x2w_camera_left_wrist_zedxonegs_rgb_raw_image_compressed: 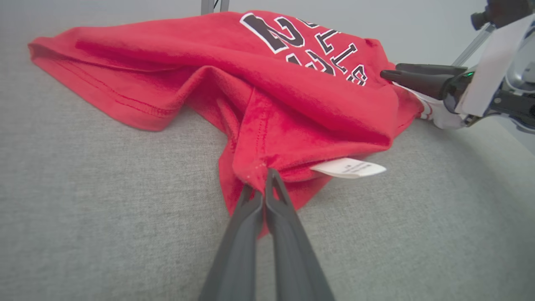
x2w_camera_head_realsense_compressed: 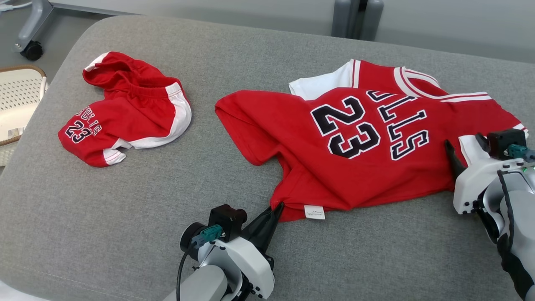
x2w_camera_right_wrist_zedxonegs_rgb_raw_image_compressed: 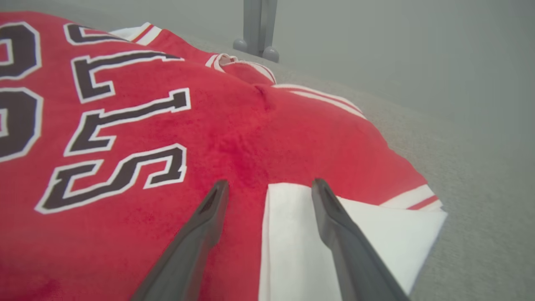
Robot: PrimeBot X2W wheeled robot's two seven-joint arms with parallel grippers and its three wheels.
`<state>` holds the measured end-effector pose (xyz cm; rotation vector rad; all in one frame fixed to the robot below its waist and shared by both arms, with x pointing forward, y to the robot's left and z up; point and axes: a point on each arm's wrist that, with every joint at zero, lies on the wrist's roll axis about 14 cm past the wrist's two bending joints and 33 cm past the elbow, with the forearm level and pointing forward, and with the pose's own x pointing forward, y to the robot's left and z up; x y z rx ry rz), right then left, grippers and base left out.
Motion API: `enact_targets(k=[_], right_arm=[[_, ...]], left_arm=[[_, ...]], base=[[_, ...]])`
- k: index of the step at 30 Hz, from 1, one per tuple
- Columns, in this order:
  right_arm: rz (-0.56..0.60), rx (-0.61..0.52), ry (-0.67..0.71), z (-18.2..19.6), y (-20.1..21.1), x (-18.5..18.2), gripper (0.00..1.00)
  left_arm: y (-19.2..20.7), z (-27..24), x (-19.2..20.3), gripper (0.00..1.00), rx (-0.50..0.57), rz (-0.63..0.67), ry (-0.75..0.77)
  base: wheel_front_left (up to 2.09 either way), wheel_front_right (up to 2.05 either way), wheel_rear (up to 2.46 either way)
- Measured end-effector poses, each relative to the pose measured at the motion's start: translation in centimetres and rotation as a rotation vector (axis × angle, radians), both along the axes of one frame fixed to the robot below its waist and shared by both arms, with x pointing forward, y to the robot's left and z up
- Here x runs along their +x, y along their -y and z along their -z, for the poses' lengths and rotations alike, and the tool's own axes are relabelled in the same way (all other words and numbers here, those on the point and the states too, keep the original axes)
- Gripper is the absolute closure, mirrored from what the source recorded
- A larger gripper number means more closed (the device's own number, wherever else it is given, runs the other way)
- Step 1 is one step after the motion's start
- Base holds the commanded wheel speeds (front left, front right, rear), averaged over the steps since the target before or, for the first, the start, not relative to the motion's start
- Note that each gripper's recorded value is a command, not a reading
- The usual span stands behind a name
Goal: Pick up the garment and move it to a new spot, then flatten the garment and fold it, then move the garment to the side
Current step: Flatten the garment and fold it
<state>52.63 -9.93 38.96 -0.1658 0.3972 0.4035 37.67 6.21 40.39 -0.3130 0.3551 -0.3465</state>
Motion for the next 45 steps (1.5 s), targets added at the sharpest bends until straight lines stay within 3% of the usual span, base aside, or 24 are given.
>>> enact_targets(k=[6, 20, 21, 22, 25, 45], right_arm=[[0.018, -0.015, -0.064, 1.4, 0.5, -0.2, 0.00], [0.025, 0.003, -0.070, 1.9, 0.7, 0.3, 0.00], [0.021, 0.000, -0.071, 1.9, 0.7, 0.3, 0.05], [0.020, 0.000, -0.072, 2.0, 0.6, 0.3, 0.45], [0.018, 0.003, -0.075, 2.0, 0.5, 0.4, 1.00], [0.086, 0.068, -0.054, 0.2, 2.2, -0.9, 1.00]], left_arm=[[0.1, 0.3, 0.2, 1.00, -0.001, 0.002, -0.010], [-0.4, 0.5, 1.3, 1.00, -0.002, -0.022, -0.011], [-0.4, 0.5, 1.3, 1.00, 0.000, -0.022, -0.011], [-0.5, 0.5, 1.4, 1.00, -0.001, -0.023, -0.011], [-0.6, 0.6, 1.3, 1.00, 0.000, -0.027, -0.013], [-0.3, 0.2, 0.9, 1.00, 0.008, -0.025, -0.005]], base=[[0.00, 0.00, 0.00], [0.00, 0.00, 0.00], [0.00, 0.00, 0.00], [0.00, 0.00, 0.00], [0.00, 0.00, 0.00], [0.00, 0.00, 0.00]])
